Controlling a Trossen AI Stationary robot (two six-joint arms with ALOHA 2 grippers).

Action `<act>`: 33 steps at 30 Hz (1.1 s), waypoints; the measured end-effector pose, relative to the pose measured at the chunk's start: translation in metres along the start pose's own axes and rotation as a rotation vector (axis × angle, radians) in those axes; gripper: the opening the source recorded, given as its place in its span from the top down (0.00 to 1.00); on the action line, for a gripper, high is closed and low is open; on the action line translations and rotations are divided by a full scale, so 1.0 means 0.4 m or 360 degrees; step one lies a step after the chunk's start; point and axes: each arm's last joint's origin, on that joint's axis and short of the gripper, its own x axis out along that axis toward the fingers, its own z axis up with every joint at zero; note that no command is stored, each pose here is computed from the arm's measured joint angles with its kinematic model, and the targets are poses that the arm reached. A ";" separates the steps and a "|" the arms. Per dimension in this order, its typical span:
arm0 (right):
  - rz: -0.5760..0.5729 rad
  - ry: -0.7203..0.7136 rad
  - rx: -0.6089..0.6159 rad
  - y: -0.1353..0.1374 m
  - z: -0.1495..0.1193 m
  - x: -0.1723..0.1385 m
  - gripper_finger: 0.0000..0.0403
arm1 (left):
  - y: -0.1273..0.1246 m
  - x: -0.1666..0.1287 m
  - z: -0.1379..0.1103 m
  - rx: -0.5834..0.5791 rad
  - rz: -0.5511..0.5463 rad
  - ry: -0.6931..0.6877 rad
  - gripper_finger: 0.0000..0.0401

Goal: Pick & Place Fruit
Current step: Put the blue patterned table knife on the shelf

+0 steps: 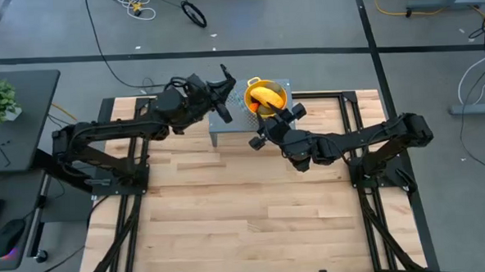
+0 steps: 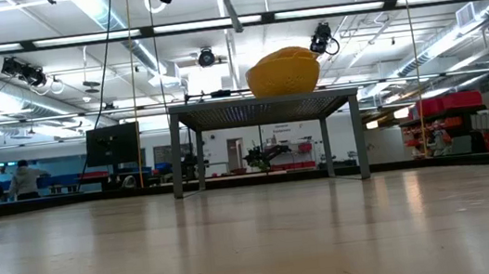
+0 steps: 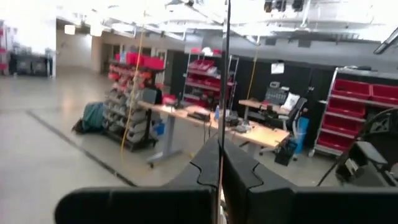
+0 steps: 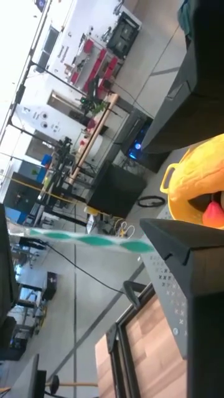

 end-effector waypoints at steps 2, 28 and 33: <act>0.0000 0.0000 0.0001 0.000 0.000 0.000 0.52 | 0.014 -0.004 0.001 -0.0051 0.0037 0.0059 0.99; -0.0062 -0.0004 0.0049 -0.011 0.012 -0.016 0.52 | 0.133 -0.017 0.020 -0.0167 0.0019 0.0347 0.99; -0.0029 -0.0041 0.0108 -0.043 0.036 -0.041 0.58 | 0.141 -0.028 0.027 -0.0130 0.0018 0.0374 0.99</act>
